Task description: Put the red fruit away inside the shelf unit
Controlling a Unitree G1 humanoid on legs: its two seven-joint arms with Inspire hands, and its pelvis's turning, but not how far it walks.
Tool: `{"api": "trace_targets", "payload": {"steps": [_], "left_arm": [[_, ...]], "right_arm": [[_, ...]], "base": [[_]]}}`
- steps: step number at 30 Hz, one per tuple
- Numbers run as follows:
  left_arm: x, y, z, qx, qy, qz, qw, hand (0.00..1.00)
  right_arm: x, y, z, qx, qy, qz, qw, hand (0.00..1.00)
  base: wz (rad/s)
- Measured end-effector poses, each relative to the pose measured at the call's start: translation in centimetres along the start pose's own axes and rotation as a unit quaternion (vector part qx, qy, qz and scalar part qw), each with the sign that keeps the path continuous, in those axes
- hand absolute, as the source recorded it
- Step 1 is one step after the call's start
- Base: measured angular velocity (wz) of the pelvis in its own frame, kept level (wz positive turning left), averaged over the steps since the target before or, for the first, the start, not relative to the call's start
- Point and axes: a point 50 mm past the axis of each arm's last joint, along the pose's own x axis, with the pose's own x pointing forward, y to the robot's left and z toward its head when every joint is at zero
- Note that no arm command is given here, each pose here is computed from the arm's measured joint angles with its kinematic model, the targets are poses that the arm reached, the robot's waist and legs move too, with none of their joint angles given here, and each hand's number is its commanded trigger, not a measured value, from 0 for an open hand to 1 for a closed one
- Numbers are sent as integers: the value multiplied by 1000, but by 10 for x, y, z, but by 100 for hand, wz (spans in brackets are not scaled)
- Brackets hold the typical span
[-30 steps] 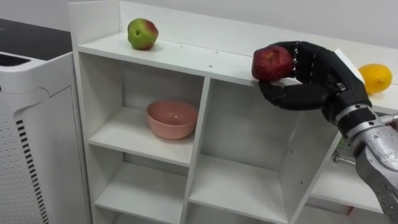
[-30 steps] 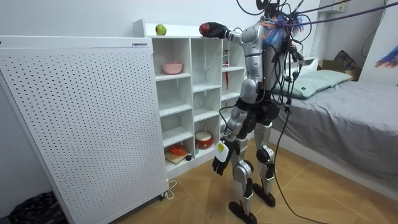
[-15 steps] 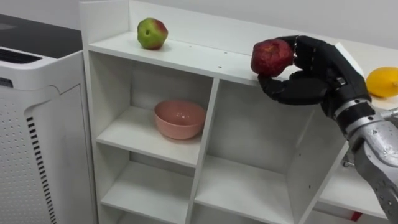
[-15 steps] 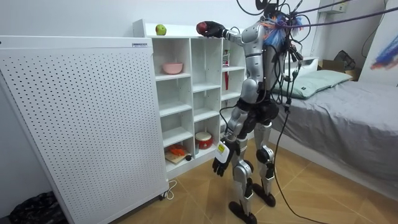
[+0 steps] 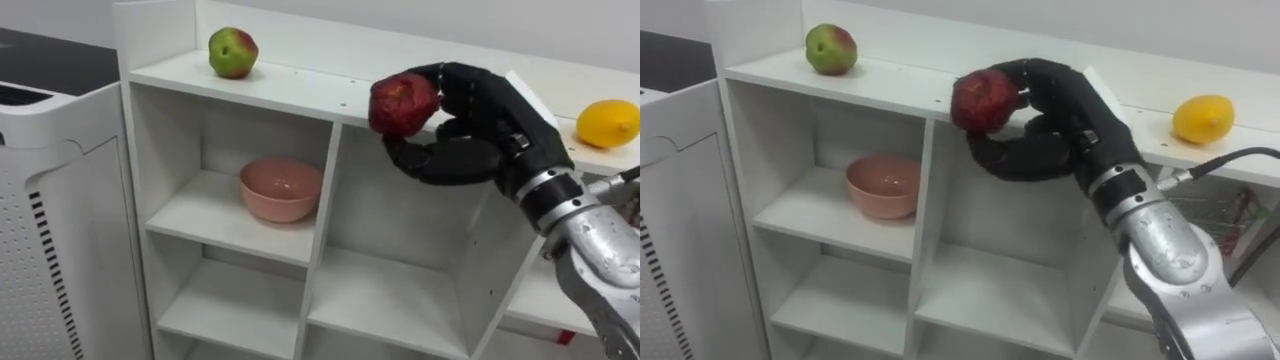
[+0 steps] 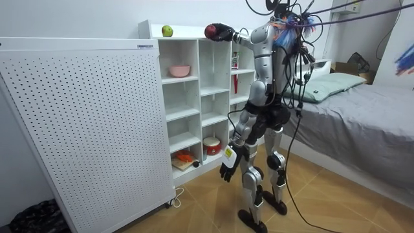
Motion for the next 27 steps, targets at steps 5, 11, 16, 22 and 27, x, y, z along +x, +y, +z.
{"api": "trace_targets", "payload": {"steps": [5,11,16,22,27], "left_arm": [[2,0,4,2,2,-2,1000,0],[3,-3,1,6,12,-11,1000,0],[3,-7,0,18,19,-21,999,0],[4,-13,11,44,4,-37,998,0],[6,-12,21,36,-6,-37,999,0]], "right_arm": [[-18,21,7,17,-23,48,998,100],[-33,47,-4,50,-5,86,995,100],[-50,67,-29,70,50,115,990,100],[-60,91,-67,90,131,134,978,100],[-69,98,-100,111,202,110,967,100]], "base": [[-7],[-6],[-1],[4],[1]]}}
